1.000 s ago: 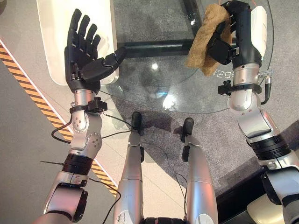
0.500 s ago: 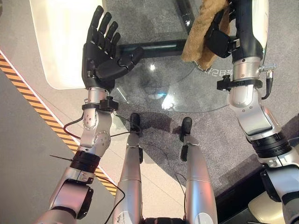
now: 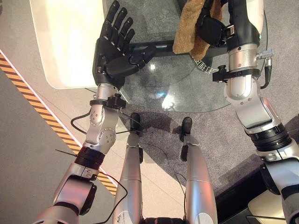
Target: Wipe the table with a cloth and put it in the basket.
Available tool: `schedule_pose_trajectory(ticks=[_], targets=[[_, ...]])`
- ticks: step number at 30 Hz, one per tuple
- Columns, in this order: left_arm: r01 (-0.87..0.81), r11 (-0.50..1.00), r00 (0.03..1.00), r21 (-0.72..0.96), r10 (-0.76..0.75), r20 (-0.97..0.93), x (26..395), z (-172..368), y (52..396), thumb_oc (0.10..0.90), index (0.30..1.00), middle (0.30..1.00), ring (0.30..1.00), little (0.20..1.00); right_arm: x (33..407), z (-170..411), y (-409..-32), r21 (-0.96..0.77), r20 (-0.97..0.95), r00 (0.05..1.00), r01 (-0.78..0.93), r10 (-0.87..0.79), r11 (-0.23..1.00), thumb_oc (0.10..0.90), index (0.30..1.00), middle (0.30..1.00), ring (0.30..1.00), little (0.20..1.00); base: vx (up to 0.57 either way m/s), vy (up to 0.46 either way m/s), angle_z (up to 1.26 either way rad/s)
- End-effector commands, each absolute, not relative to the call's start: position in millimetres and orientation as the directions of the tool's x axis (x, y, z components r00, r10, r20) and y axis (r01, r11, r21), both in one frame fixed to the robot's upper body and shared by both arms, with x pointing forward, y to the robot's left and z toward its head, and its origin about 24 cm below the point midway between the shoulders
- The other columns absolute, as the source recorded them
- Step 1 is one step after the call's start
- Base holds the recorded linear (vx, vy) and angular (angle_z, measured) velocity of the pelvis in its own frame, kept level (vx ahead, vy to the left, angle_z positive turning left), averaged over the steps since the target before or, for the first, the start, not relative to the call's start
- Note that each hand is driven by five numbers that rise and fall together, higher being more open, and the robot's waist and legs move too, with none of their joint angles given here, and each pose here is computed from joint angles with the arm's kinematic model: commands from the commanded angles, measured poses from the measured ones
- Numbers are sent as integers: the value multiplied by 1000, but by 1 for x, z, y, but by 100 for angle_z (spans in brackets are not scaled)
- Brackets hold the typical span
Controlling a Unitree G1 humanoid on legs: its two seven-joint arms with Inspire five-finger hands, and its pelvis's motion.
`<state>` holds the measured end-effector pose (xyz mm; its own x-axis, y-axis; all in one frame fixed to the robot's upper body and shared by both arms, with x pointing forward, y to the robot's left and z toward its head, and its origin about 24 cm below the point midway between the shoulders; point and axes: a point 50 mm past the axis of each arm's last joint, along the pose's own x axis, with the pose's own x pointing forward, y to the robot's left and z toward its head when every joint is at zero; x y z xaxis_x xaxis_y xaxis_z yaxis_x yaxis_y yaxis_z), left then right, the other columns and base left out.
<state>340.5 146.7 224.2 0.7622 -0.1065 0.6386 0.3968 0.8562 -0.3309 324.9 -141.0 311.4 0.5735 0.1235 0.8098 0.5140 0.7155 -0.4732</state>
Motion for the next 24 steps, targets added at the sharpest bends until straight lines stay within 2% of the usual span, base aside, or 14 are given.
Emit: schedule_pose_trajectory(ticks=[1, 24], targets=[[573, 789, 549, -223, -167, 819, 322, 279, 127, 800, 900, 900, 900, 900, 254, 393, -101, -250, 968, 102, 476, 230, 843, 100, 300, 300, 300, 200, 0, 0, 0], [602, 774, 571, -197, -244, 784, 329, 277, 104, 800, 900, 900, 900, 900, 240, 399, -73, -329, 943, 64, 340, 327, 881, 100, 300, 300, 300, 200, 0, 0, 0]])
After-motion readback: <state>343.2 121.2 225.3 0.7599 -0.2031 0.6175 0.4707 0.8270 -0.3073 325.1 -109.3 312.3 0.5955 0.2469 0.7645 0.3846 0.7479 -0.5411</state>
